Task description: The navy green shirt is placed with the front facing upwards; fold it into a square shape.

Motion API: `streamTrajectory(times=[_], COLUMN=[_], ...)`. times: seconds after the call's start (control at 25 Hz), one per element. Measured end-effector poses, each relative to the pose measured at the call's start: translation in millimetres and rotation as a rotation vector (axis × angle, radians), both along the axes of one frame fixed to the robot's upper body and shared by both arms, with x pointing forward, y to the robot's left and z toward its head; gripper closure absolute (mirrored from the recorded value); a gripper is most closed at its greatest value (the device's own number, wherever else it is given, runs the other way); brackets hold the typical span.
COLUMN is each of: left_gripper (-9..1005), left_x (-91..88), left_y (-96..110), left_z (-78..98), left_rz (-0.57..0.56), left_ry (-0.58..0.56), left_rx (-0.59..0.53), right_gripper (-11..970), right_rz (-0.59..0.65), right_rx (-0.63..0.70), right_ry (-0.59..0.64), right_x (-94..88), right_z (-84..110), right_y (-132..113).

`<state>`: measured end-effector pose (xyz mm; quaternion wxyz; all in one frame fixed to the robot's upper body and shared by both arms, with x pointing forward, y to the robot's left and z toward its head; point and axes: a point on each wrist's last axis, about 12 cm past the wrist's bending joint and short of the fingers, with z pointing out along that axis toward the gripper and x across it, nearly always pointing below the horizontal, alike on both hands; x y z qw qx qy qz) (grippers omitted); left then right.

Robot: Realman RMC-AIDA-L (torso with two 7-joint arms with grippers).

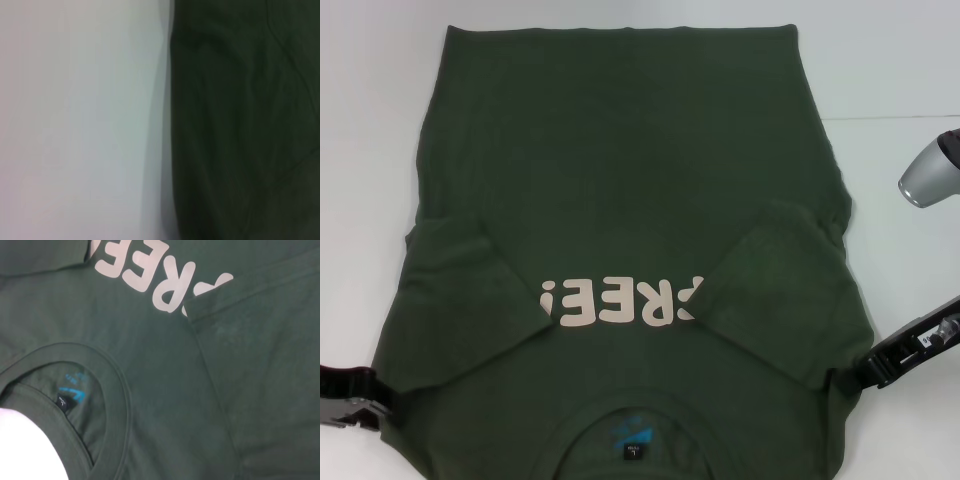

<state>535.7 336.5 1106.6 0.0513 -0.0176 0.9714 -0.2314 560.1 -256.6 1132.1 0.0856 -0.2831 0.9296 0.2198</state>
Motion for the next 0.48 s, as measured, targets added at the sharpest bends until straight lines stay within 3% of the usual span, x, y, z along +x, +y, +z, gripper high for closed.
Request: streamTrajectory(times=[0.48], left_gripper=[861], left_x=[3.3], left_y=[-1.8], left_z=[0.1], left_rz=[-0.025], left_ry=[-0.020], left_rx=[0.019], right_gripper=[920], right_rz=[0.005], right_rx=[0.016], right_ry=[-0.002], right_x=[-0.7], right_z=[0.5], right_y=[-0.8])
